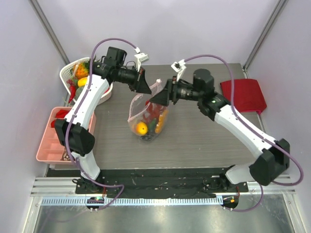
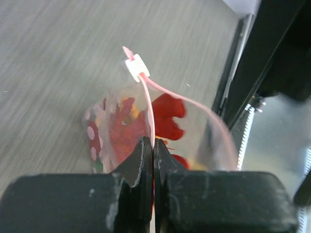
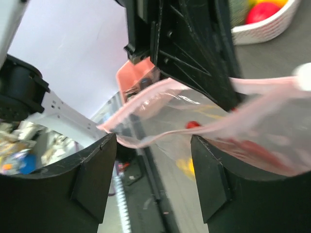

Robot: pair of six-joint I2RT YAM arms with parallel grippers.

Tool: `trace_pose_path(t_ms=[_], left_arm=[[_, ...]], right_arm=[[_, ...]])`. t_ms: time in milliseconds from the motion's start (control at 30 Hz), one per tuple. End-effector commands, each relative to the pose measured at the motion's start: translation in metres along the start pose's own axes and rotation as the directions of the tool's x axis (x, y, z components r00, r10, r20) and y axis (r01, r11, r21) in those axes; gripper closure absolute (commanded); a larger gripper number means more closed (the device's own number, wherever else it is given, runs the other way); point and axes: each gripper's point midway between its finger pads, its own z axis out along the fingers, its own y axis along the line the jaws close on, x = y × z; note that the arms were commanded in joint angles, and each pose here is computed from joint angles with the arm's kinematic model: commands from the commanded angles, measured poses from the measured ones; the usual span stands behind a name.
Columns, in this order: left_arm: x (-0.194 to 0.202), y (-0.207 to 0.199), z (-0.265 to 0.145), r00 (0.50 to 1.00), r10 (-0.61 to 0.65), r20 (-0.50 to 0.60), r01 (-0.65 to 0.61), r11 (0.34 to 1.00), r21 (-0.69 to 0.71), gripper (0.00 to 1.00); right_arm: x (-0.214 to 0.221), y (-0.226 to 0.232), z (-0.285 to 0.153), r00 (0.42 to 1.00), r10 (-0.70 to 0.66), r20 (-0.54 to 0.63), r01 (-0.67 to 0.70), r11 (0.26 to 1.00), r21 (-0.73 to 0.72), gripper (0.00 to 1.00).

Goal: Place the food in the zip-top bag and seal the zipper
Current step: Adjust the zipper food storage bag at the center of the board.

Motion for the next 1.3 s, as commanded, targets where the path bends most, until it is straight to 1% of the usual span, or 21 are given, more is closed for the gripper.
trace_pose_path(t_ms=[0, 33, 100, 133, 167, 233, 267, 333, 433, 467, 533, 600, 633, 700, 733, 767, 800, 833, 933, 1133, 1267], left_arm=[[0.003, -0.002, -0.014, 1.000, 0.010, 0.003, -0.010, 0.993, 0.119, 1.00], [-0.002, 0.002, -0.015, 0.998, 0.053, 0.013, -0.054, 0.991, 0.120, 1.00], [0.000, -0.001, -0.017, 0.998, 0.057, 0.000, -0.056, 0.989, 0.138, 1.00], [-0.003, -0.001, -0.019, 0.995, 0.104, 0.009, -0.104, 0.985, 0.138, 1.00], [-0.002, 0.001, -0.018, 0.995, 0.104, 0.003, -0.103, 0.985, 0.138, 1.00], [-0.002, 0.000, -0.019, 0.994, 0.110, 0.003, -0.109, 0.983, 0.147, 1.00], [-0.001, 0.000, -0.018, 0.993, 0.122, 0.002, -0.121, 0.981, 0.153, 1.00], [0.000, -0.005, -0.019, 0.992, 0.124, 0.005, -0.123, 0.977, 0.176, 1.00], [0.000, -0.005, -0.019, 0.989, 0.147, 0.009, -0.146, 0.972, 0.182, 1.00], [0.003, -0.008, -0.020, 0.989, 0.148, 0.002, -0.146, 0.971, 0.191, 1.00], [0.005, -0.008, -0.020, 0.982, 0.191, 0.005, -0.188, 0.963, 0.194, 1.00], [0.007, -0.007, -0.019, 0.978, 0.209, -0.003, -0.204, 0.960, 0.191, 1.00], [0.007, -0.009, -0.019, 0.977, 0.213, -0.003, -0.209, 0.958, 0.198, 1.00], [0.008, -0.011, -0.019, 0.974, 0.225, -0.001, -0.220, 0.951, 0.216, 1.00], [0.008, -0.011, -0.018, 0.973, 0.231, -0.002, -0.225, 0.950, 0.216, 1.00], [0.007, -0.012, -0.018, 0.973, 0.232, 0.002, -0.226, 0.949, 0.220, 1.00], [0.005, -0.012, -0.017, 0.971, 0.240, 0.006, -0.235, 0.947, 0.220, 1.00], [0.004, -0.011, -0.016, 0.971, 0.238, 0.008, -0.234, 0.947, 0.219, 1.00], [-0.006, -0.007, -0.011, 0.971, 0.236, 0.040, -0.239, 0.946, 0.218, 1.00], [-0.022, -0.025, 0.005, 0.952, 0.284, 0.113, -0.305, 0.907, 0.291, 1.00], [-0.028, -0.034, 0.005, 0.954, 0.260, 0.152, -0.298, 0.888, 0.350, 1.00]], right_arm=[[-0.032, -0.006, -0.049, 0.937, -0.327, 0.119, 0.317, 0.944, 0.095, 0.33], [-0.031, -0.027, -0.061, 0.939, -0.330, 0.099, 0.311, 0.936, 0.164, 0.35], [-0.028, -0.050, -0.072, 0.919, -0.388, 0.066, 0.366, 0.905, 0.218, 0.38], [-0.027, -0.059, -0.076, 0.916, -0.398, 0.051, 0.379, 0.900, 0.216, 0.38], [-0.028, -0.072, -0.083, 0.911, -0.410, 0.040, 0.391, 0.891, 0.233, 0.38], [-0.027, -0.085, -0.081, 0.880, -0.475, 0.006, 0.463, 0.860, 0.213, 0.39], [-0.025, -0.083, -0.078, 0.866, -0.500, -0.001, 0.493, 0.853, 0.171, 0.39], [-0.028, -0.084, -0.071, 0.823, -0.568, 0.008, 0.562, 0.817, 0.127, 0.40], [-0.031, -0.093, -0.056, 0.806, -0.591, 0.029, 0.588, 0.805, 0.072, 0.40], [-0.032, -0.102, -0.049, 0.817, -0.576, 0.024, 0.574, 0.817, 0.058, 0.40], [-0.039, -0.097, -0.042, 0.814, -0.578, 0.055, 0.579, 0.815, 0.011, 0.41], [-0.040, -0.097, -0.036, 0.836, -0.543, 0.078, 0.546, 0.838, -0.025, 0.41], [-0.048, -0.093, -0.033, 0.826, -0.552, 0.115, 0.559, 0.829, -0.034, 0.41], [-0.046, -0.091, -0.026, 0.865, -0.485, 0.129, 0.496, 0.865, -0.078, 0.41], [-0.053, -0.085, -0.024, 0.856, -0.493, 0.155, 0.509, 0.856, -0.093, 0.41], [-0.055, -0.083, -0.023, 0.864, -0.477, 0.162, 0.496, 0.861, -0.109, 0.41], [-0.050, -0.084, -0.019, 0.892, -0.427, 0.152, 0.446, 0.884, -0.139, 0.40], [-0.053, -0.077, -0.017, 0.886, -0.432, 0.170, 0.457, 0.875, -0.159, 0.40], [-0.045, -0.068, -0.009, 0.907, -0.388, 0.164, 0.416, 0.884, -0.214, 0.40], [-0.030, -0.068, -0.010, 0.901, -0.409, 0.144, 0.431, 0.883, -0.184, 0.41], [-0.028, -0.082, -0.008, 0.891, -0.435, 0.125, 0.450, 0.884, -0.130, 0.41]])
